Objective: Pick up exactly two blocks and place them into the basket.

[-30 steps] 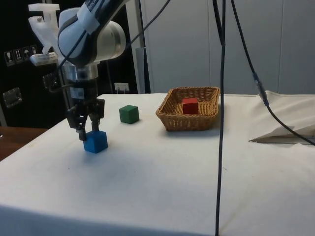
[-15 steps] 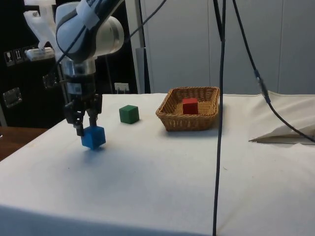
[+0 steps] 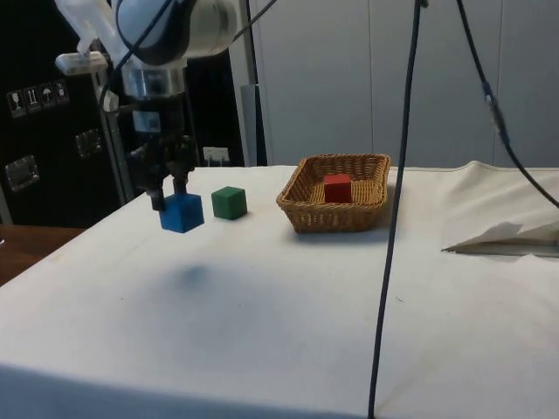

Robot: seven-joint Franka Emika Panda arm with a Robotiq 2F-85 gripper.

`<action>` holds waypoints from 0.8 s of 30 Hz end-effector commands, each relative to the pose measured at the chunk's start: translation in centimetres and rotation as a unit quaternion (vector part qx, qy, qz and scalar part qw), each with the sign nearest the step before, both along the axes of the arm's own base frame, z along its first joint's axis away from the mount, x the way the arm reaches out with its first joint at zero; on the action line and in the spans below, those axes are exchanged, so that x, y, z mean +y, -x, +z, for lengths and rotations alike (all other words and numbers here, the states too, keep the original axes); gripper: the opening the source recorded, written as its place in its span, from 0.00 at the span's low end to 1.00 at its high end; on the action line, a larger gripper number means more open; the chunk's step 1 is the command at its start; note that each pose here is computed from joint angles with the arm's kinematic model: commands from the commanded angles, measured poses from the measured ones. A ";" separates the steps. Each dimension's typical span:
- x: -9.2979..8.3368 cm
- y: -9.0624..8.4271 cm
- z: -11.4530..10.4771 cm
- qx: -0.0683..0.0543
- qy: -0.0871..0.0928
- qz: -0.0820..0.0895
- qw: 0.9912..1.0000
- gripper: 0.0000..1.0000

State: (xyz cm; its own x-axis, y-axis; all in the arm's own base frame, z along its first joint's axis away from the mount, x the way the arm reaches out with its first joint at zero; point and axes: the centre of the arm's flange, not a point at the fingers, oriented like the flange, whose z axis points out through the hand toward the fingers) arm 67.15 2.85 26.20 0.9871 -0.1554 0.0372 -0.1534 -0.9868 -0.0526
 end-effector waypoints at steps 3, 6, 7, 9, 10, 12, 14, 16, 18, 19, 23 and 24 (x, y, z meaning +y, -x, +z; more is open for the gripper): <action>-0.3 1.0 1.1 -0.005 0.004 0.003 1.000 0.03; -0.6 1.8 1.8 -0.004 0.005 0.005 1.000 0.03; -0.6 2.1 2.1 -0.004 0.006 0.006 1.000 0.03; -0.8 2.6 2.6 -0.005 0.007 0.008 1.000 0.03; -0.8 2.4 2.4 0.000 0.004 0.007 1.000 0.03; -1.2 3.4 3.4 -0.005 0.009 0.010 1.000 0.03; -1.4 4.0 3.9 -0.005 0.010 0.013 1.000 0.03; -1.7 4.5 4.4 -0.006 0.013 0.014 1.000 0.03; -2.1 5.2 5.0 -0.007 0.016 0.017 1.000 0.03; -2.0 5.0 4.7 0.000 0.012 0.016 1.000 0.03; -2.9 6.5 6.0 -0.009 0.023 0.022 0.999 0.03; -2.9 6.5 6.0 -0.009 0.023 0.022 0.999 0.03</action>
